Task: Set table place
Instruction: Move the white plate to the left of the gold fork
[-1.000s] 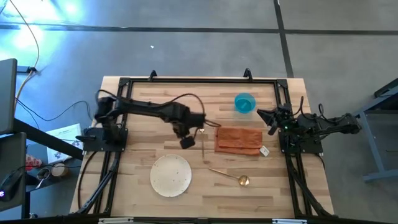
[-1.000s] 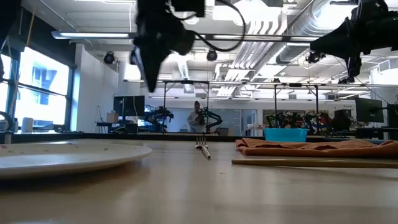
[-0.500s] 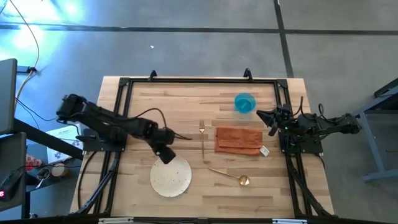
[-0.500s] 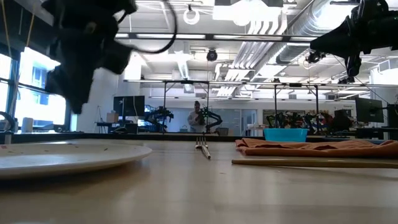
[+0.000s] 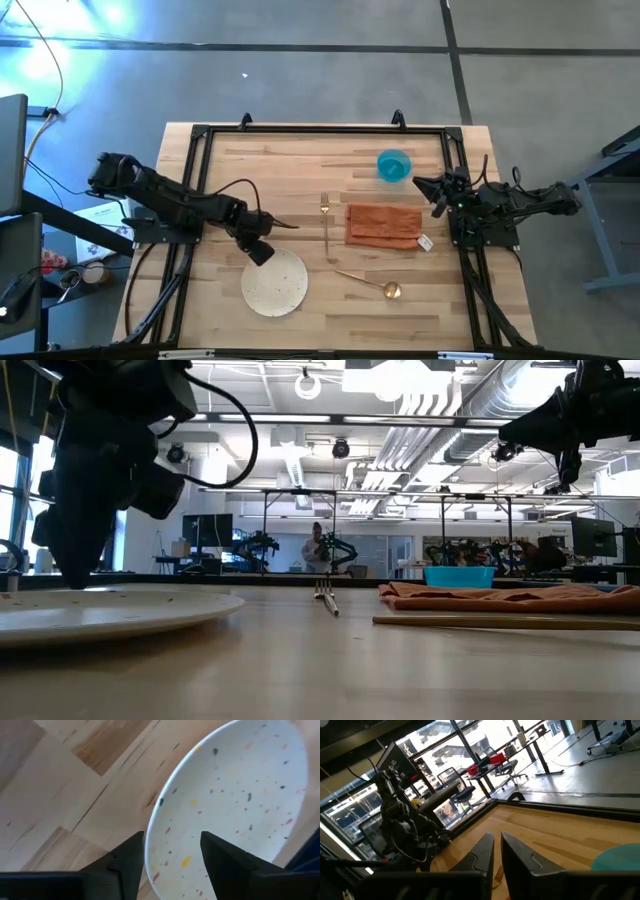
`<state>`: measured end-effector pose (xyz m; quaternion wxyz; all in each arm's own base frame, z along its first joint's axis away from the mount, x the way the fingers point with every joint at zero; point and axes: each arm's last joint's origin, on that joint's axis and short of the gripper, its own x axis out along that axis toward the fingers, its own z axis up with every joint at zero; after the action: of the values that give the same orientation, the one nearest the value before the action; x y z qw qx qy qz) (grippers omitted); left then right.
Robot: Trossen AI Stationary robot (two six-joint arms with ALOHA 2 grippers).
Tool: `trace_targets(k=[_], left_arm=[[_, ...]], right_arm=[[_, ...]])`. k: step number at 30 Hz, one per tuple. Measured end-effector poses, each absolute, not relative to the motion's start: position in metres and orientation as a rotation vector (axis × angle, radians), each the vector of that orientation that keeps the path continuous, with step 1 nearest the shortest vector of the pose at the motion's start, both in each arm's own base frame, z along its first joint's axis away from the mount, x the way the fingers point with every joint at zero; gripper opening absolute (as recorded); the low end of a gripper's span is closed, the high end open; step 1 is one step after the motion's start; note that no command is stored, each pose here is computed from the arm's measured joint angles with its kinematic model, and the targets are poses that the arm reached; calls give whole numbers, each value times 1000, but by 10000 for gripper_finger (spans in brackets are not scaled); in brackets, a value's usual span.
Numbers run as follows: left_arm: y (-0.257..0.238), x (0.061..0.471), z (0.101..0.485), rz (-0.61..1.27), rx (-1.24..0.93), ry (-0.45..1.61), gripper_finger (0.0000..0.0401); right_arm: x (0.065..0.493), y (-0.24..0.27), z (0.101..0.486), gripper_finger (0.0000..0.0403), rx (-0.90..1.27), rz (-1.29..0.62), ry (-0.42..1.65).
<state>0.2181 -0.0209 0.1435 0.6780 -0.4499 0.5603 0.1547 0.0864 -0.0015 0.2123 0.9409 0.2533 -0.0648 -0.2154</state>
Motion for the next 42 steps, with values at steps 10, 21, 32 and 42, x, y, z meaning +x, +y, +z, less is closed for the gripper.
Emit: trace_targets(k=[10,21,32,42], left_arm=[[-22,227,123,340,-1009,1323,172],[-22,227,121,356,-994,1312,63],[-20,238,124,402,-986,1170,8],[-20,240,125,396,-1024,1140,3]], right_arm=[[86,-2,212,26,517,-457,-138],[86,-3,212,26,513,-487,-145],[87,-3,213,26,521,-485,-148],[108,5,200,2,641,-381,12]])
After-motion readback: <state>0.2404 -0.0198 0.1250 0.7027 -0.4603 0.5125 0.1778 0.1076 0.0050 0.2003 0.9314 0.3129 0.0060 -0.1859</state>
